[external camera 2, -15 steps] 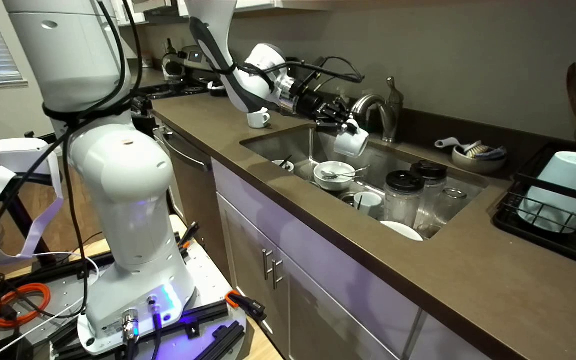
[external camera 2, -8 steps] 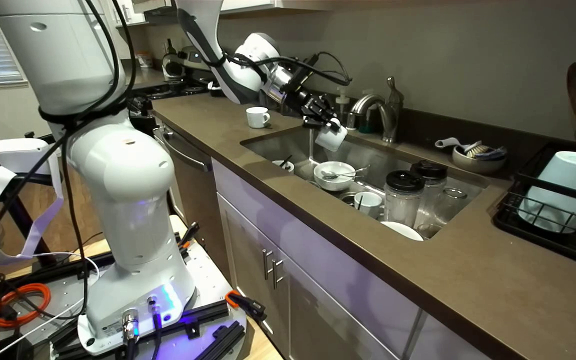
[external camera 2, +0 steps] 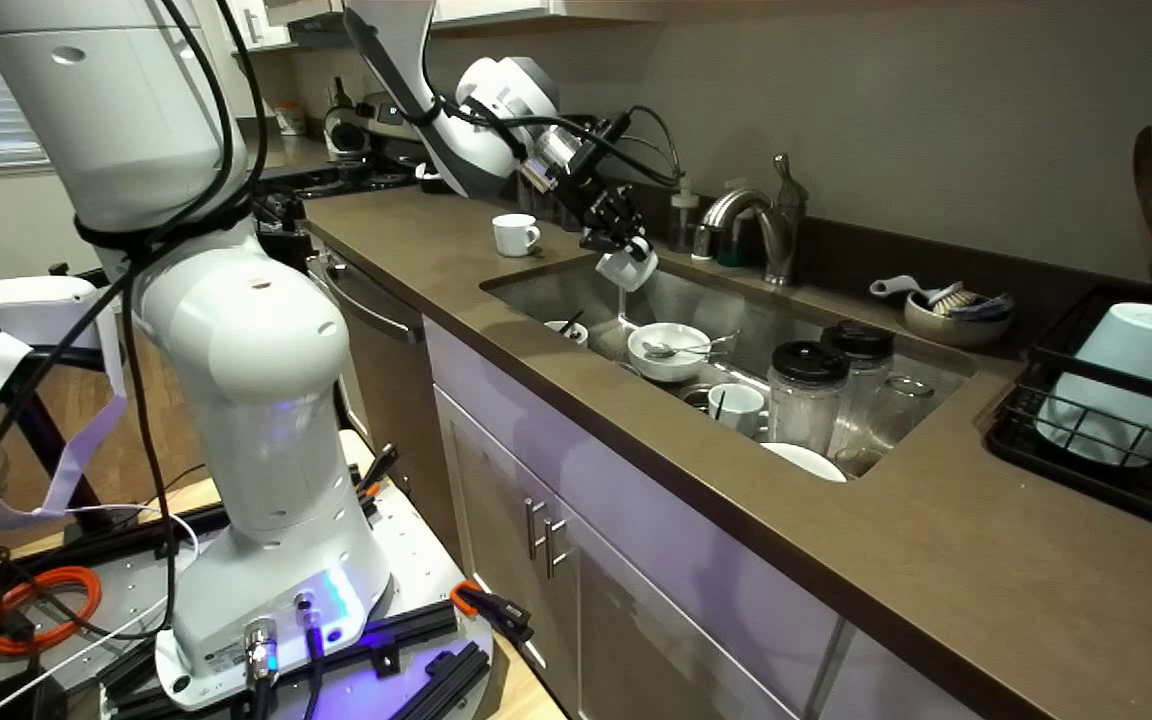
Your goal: Pick the mug to the right of the sink, empty its content into the sink, then put it on the left side of the sink counter
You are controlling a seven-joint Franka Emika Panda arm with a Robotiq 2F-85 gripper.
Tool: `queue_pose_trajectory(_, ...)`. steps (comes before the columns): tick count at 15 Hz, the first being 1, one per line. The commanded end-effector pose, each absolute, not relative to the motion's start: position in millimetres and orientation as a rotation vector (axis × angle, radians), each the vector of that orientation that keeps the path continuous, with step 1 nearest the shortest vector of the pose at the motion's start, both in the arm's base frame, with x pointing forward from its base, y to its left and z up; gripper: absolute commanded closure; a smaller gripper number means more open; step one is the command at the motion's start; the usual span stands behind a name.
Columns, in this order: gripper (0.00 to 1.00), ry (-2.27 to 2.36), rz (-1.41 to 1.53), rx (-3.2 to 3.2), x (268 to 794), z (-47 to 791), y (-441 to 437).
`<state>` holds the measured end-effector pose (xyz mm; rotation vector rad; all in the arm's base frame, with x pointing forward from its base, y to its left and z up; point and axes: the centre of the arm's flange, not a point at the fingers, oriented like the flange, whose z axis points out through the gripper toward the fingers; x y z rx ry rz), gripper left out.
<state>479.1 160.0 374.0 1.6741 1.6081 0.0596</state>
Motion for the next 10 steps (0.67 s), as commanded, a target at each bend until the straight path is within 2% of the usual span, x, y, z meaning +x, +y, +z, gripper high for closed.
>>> queue_pose_trajectory(1, 0.96, 1.687, 0.143, 1.7, 472, 390, 162)
queue_pose_trajectory(6, 0.96, 1.745, 0.225, 1.723, 472, 392, 165)
queue_pose_trajectory(7, 0.84, 1.714, 0.194, 1.741, 480, 379, 173)
queue_pose_trajectory(10, 0.84, 1.718, 0.198, 1.741, 479, 378, 171)
